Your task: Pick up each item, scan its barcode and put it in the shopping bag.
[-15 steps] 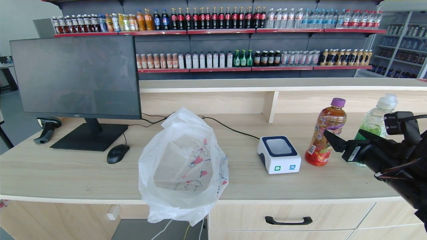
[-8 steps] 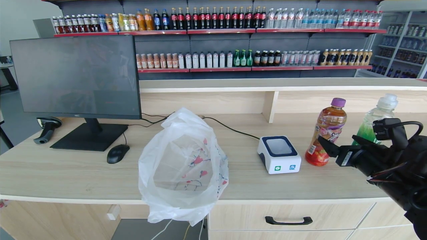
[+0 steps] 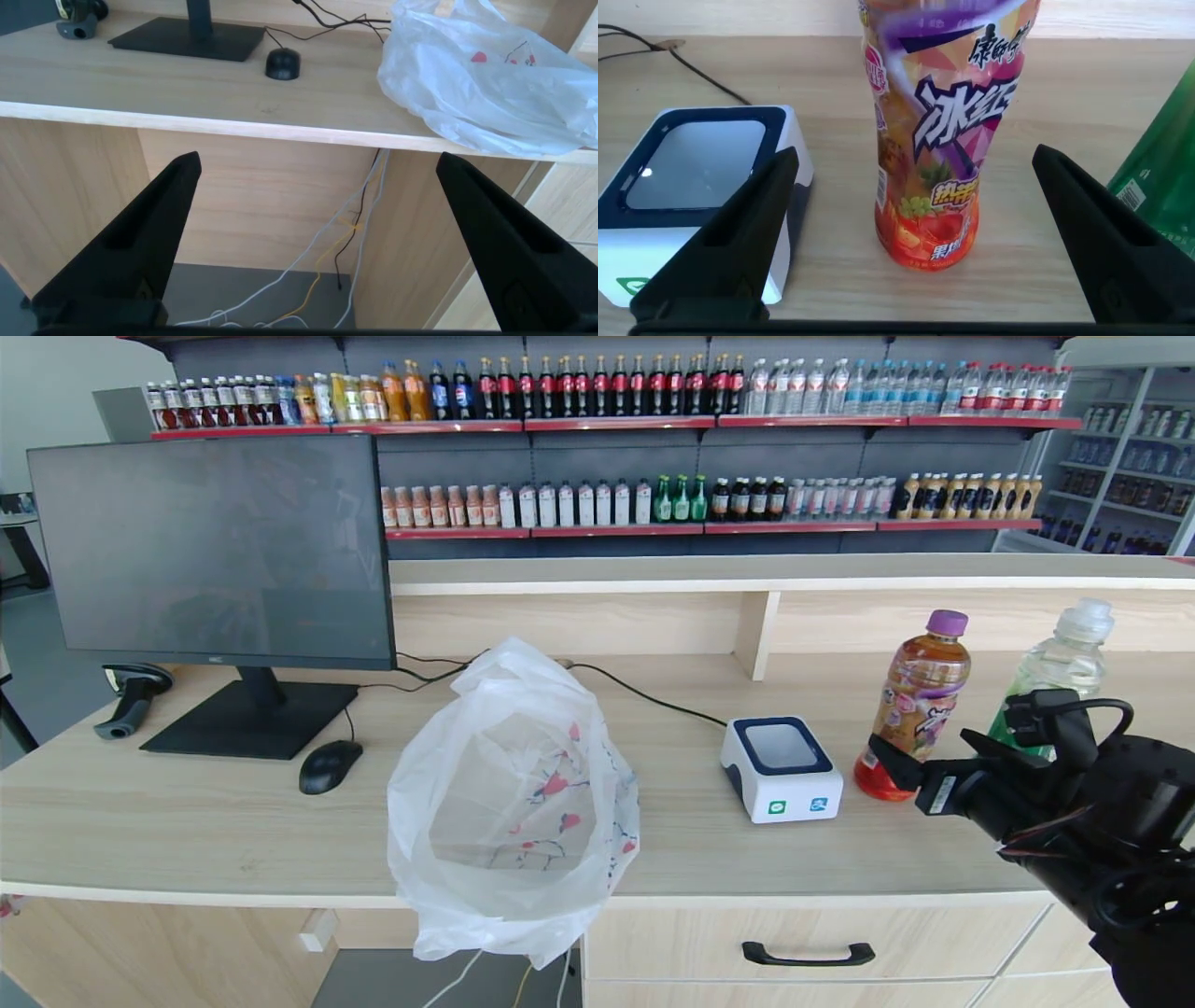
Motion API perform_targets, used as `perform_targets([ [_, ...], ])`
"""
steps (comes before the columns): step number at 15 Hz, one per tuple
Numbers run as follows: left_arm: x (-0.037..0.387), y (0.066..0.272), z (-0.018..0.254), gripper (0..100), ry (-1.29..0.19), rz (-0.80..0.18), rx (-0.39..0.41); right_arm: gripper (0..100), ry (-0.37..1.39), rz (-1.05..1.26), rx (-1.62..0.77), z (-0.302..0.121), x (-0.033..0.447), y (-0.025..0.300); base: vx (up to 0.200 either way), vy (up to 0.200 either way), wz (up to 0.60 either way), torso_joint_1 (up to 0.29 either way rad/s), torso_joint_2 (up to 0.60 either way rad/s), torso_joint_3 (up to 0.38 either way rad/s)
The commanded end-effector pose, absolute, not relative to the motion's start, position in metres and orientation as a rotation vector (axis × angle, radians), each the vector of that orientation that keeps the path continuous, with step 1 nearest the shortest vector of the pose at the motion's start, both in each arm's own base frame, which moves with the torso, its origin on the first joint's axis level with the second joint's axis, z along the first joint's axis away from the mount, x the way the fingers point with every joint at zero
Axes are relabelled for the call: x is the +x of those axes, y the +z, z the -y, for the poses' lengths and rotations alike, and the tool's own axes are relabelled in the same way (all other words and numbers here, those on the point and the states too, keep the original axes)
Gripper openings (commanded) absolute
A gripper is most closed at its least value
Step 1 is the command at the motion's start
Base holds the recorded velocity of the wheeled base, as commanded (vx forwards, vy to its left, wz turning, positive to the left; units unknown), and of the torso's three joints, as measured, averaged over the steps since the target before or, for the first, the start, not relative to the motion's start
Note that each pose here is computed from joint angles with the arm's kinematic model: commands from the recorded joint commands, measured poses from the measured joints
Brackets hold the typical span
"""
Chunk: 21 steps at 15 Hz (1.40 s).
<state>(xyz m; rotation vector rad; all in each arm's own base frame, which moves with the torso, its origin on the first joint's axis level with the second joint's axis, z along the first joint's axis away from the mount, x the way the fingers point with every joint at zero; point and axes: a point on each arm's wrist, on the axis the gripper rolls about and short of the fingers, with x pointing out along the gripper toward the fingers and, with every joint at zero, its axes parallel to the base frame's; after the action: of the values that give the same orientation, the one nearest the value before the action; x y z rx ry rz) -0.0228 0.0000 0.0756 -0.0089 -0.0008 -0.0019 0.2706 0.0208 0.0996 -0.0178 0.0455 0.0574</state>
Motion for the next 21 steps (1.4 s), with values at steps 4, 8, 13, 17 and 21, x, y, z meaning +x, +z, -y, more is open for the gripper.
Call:
perform_targets([
  [4, -0.023, 0.076, 0.0, 100, -0.002, 0.002, -0.009, 100, 0.059, -0.049, -0.019, -0.022, 0.278, 0.096, 0.0, 0.0, 0.0, 0.0, 0.0, 0.0],
  [8, -0.023, 0.076, 0.0, 100, -0.002, 0.002, -0.009, 100, 0.056, -0.041, -0.017, -0.022, 0.289, 0.093, 0.0, 0.0, 0.0, 0.0, 0.0, 0.0],
  [13, -0.023, 0.076, 0.0, 100, -0.002, 0.002, -0.009, 100, 0.051, 0.008, -0.018, -0.022, 0.306, 0.098, 0.0, 0.0, 0.0, 0.0, 0.0, 0.0],
  [17, -0.023, 0.076, 0.0, 100, -0.002, 0.002, -0.009, 100, 0.047, 0.051, -0.016, -0.022, 0.319, 0.104, 0.0, 0.0, 0.0, 0.0, 0.0, 0.0],
  [21, -0.023, 0.076, 0.0, 100, -0.002, 0.002, -0.009, 100, 0.041, 0.05, -0.021, -0.02, 0.326, 0.1, 0.0, 0.0, 0.0, 0.0, 0.0, 0.0],
])
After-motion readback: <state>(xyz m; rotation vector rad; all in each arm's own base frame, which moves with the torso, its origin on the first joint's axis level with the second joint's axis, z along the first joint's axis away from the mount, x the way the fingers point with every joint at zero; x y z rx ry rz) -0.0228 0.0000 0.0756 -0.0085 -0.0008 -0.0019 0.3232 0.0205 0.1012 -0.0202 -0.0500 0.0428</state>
